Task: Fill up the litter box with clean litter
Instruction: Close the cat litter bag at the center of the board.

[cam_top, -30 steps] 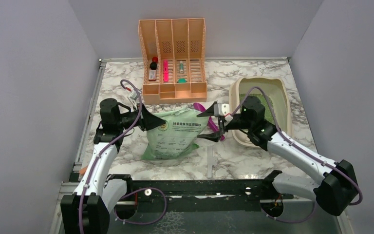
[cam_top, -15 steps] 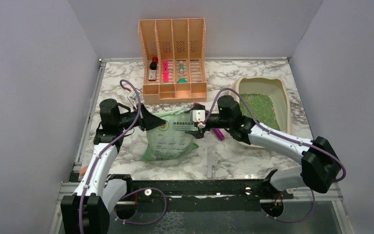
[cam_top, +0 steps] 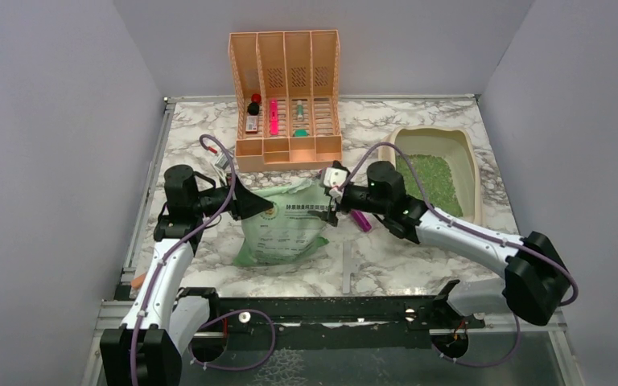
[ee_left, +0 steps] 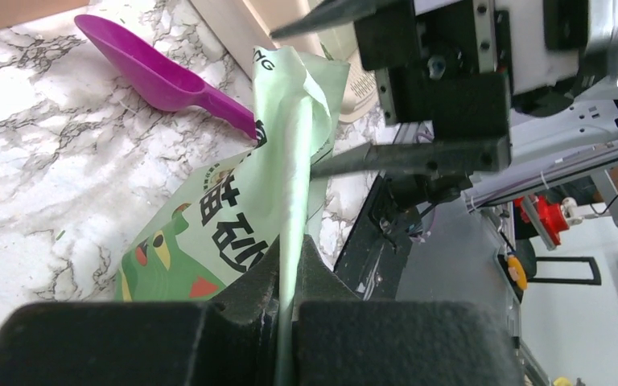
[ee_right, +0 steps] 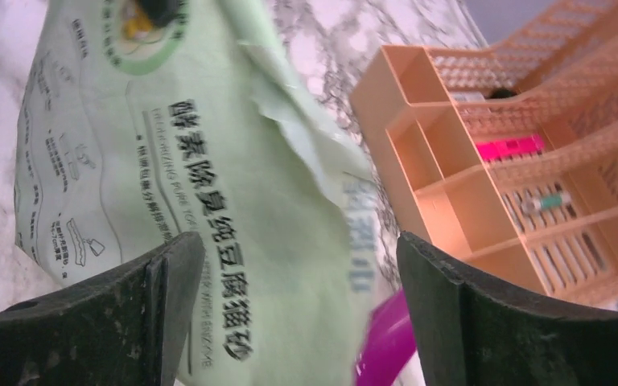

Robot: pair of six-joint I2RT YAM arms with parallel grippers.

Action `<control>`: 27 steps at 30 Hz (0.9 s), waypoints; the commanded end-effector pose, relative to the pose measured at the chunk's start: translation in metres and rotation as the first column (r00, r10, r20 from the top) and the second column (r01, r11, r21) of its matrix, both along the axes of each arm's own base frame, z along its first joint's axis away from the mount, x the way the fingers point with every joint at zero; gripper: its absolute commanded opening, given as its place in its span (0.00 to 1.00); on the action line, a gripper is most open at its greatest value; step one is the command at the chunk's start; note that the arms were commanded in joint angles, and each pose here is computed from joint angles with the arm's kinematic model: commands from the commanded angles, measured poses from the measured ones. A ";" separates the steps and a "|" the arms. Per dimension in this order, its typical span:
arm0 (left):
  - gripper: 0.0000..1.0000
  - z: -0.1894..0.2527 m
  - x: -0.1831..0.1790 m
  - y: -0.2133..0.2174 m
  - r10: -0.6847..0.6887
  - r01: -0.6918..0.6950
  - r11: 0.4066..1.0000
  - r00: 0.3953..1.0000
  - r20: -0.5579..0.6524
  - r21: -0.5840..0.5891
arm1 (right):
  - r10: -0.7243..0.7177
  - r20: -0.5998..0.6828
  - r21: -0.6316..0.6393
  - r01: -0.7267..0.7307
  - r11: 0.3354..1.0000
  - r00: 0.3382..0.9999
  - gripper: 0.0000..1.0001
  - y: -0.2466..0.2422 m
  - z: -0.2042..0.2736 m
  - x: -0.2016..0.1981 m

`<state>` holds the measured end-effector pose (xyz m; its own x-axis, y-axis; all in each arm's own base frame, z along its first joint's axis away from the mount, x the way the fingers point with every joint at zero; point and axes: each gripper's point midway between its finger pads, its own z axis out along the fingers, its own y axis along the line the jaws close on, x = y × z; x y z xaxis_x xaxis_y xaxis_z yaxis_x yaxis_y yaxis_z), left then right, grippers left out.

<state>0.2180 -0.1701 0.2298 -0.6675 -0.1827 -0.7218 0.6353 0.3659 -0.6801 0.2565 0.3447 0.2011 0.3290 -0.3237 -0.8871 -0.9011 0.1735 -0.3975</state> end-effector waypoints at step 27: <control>0.00 0.060 -0.007 -0.004 -0.064 0.076 0.996 0.963 0.262 -0.036 | 0.307 -0.907 0.339 0.068 0.938 0.289 0.20 -0.029 0.016 -0.044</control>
